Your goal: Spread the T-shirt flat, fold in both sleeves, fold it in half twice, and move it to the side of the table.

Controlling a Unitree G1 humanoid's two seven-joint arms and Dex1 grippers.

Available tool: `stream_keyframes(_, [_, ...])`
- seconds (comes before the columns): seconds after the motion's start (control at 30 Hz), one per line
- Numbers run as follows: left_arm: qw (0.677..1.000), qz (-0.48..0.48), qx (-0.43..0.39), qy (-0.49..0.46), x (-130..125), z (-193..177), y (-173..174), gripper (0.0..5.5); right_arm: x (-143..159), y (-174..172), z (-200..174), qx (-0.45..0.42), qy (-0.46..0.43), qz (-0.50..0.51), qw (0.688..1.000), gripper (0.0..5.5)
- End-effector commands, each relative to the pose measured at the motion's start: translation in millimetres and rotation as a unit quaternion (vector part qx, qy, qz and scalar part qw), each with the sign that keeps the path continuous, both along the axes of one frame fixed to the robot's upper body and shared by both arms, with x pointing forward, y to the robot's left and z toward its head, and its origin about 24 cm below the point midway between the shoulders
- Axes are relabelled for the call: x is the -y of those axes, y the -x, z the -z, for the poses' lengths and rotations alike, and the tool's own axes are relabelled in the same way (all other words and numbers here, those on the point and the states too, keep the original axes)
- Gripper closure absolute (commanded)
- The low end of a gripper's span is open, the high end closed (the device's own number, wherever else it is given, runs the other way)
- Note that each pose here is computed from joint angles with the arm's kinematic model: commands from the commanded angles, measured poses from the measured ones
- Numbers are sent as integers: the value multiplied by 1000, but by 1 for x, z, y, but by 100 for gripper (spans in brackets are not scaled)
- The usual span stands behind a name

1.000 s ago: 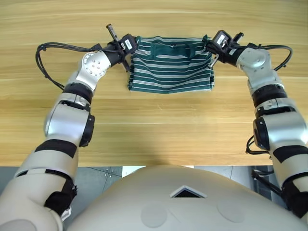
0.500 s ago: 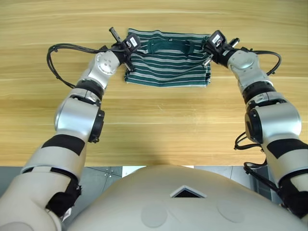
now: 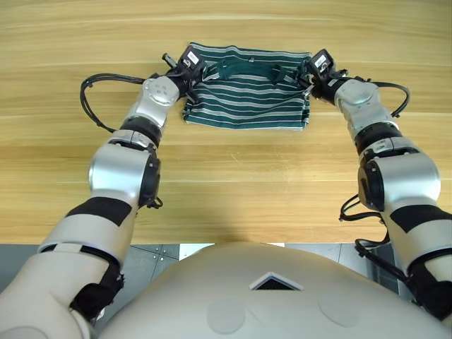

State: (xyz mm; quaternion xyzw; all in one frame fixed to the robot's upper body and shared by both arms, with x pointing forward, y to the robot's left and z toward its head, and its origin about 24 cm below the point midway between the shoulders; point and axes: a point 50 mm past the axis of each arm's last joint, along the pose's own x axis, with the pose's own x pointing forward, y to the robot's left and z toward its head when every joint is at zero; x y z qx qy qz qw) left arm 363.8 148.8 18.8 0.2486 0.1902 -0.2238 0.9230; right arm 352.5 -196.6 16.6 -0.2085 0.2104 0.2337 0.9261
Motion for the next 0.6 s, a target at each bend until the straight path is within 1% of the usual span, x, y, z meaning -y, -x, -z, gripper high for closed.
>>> stream_keyframes(0.03, [999, -31, 22, 18, -8, -22, -14, 367, 1, -2, -2, -4, -64, 44, 997, 332])
stream_keyframes(0.17, [996, -66, 29, 55, -10, -39, -24, 301, 1, -10, -12, 1, -166, 103, 981, 259])
stream_keyframes(0.27, [989, -103, 35, 103, -8, -53, -32, 248, 1, -17, -23, 13, -250, 142, 958, 203])
stream_keyframes(0.33, [982, -133, 36, 133, -9, -57, -34, 216, 2, -19, -26, 20, -288, 171, 942, 169])
stream_keyframes(0.37, [977, -151, 35, 148, -10, -57, -34, 207, 3, -20, -28, 23, -309, 183, 933, 158])
stream_keyframes(0.4, [970, -170, 32, 171, -11, -57, -34, 184, 4, -20, -28, 26, -334, 199, 921, 134])
stream_keyframes(0.43, [964, -184, 26, 189, -12, -53, -33, 170, 5, -21, -29, 29, -366, 221, 903, 121])
stream_keyframes(0.5, [958, -195, 17, 208, -13, -47, -30, 142, 10, -21, -28, 31, -405, 261, 876, 88])
stream_keyframes(0.53, [956, -197, 11, 217, -14, -42, -27, 123, 13, -19, -26, 30, -411, 275, 869, 69])
stream_keyframes(0.57, [954, -197, 7, 227, -14, -38, -25, 107, 15, -17, -24, 32, -406, 276, 870, 52])
stream_keyframes(0.6, [952, -192, 7, 238, -16, -35, -23, 90, 16, -16, -24, 44, -389, 255, 884, 33])
